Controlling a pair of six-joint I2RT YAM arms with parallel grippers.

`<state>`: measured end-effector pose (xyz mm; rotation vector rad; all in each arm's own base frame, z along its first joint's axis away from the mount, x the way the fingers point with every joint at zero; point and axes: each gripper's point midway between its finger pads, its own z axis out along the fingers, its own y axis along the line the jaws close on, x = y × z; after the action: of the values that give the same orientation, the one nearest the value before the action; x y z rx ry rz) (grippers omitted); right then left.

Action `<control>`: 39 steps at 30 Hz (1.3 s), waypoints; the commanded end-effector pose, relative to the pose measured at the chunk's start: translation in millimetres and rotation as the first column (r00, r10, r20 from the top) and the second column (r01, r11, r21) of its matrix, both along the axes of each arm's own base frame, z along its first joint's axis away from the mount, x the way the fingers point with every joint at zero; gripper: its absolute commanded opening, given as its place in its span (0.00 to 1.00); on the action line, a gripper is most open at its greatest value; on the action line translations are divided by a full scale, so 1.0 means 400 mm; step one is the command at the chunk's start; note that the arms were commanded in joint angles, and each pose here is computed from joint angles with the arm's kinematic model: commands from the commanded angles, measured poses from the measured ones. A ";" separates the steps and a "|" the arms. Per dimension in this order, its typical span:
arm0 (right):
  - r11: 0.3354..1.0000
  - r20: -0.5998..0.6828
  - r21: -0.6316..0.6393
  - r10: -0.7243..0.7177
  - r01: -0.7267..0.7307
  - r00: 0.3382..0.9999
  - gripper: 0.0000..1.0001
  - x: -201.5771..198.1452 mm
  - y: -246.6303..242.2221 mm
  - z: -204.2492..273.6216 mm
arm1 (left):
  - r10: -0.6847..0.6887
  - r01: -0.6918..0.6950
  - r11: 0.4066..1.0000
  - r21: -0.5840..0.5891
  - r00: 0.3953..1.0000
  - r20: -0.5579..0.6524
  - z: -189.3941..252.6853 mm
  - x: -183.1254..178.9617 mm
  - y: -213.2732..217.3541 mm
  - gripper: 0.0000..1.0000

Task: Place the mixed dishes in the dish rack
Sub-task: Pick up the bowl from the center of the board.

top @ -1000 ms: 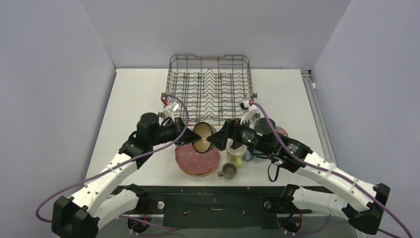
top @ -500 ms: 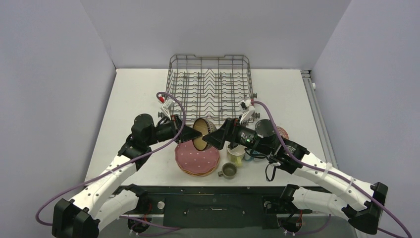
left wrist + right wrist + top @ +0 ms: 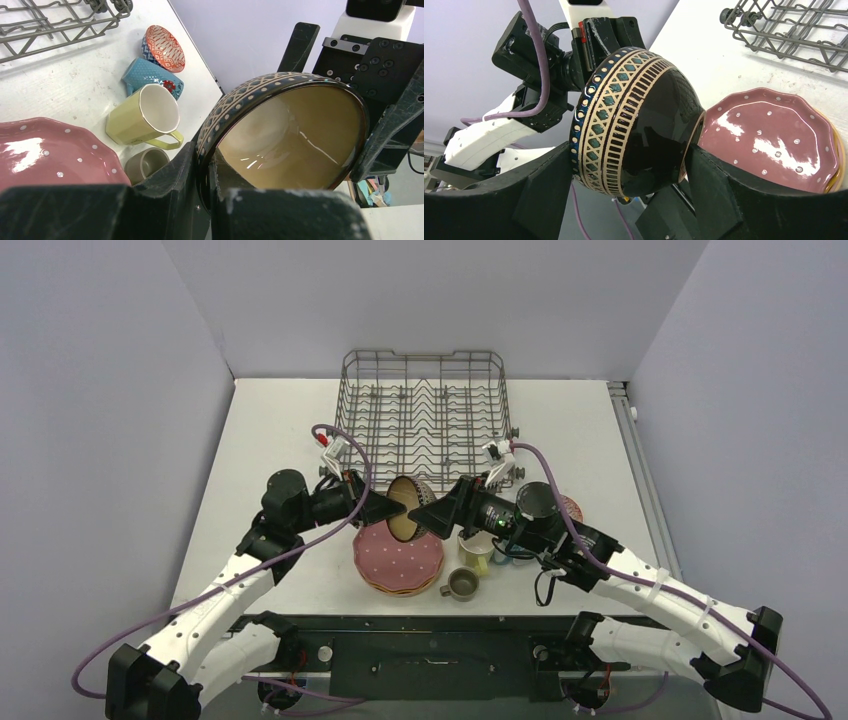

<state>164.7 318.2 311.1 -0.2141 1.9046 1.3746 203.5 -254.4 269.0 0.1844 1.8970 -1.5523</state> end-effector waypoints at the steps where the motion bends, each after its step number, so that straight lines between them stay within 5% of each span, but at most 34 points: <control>1: 0.999 0.051 0.034 -0.021 0.019 0.998 0.70 -0.002 -0.004 0.056 | -0.010 0.018 0.998 -0.058 0.991 0.131 0.085 -0.010 0.002 0.00; 11: 0.996 0.052 -0.060 -0.057 0.061 0.997 0.64 0.008 0.007 0.028 | 0.029 -0.029 1.000 0.000 0.992 0.124 0.067 0.005 0.012 0.00; 26: 0.992 0.029 -0.083 -0.091 0.093 0.995 0.71 0.019 0.018 0.010 | 0.056 -0.061 0.997 0.040 0.992 0.116 0.050 0.018 0.020 0.00; 34: 0.992 0.020 -0.076 -0.101 0.102 0.995 0.57 0.023 0.021 0.007 | 0.069 -0.076 0.995 0.064 0.991 0.111 0.038 0.023 0.025 0.00; 39: 0.993 0.007 -0.067 -0.101 0.102 0.995 0.36 0.024 0.027 0.004 | 0.069 -0.076 0.995 0.067 0.992 0.106 0.035 0.024 0.025 0.00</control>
<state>169.2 322.1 281.4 -0.1861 2.0237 1.1848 208.8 -243.4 240.2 0.1724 1.9965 -1.3925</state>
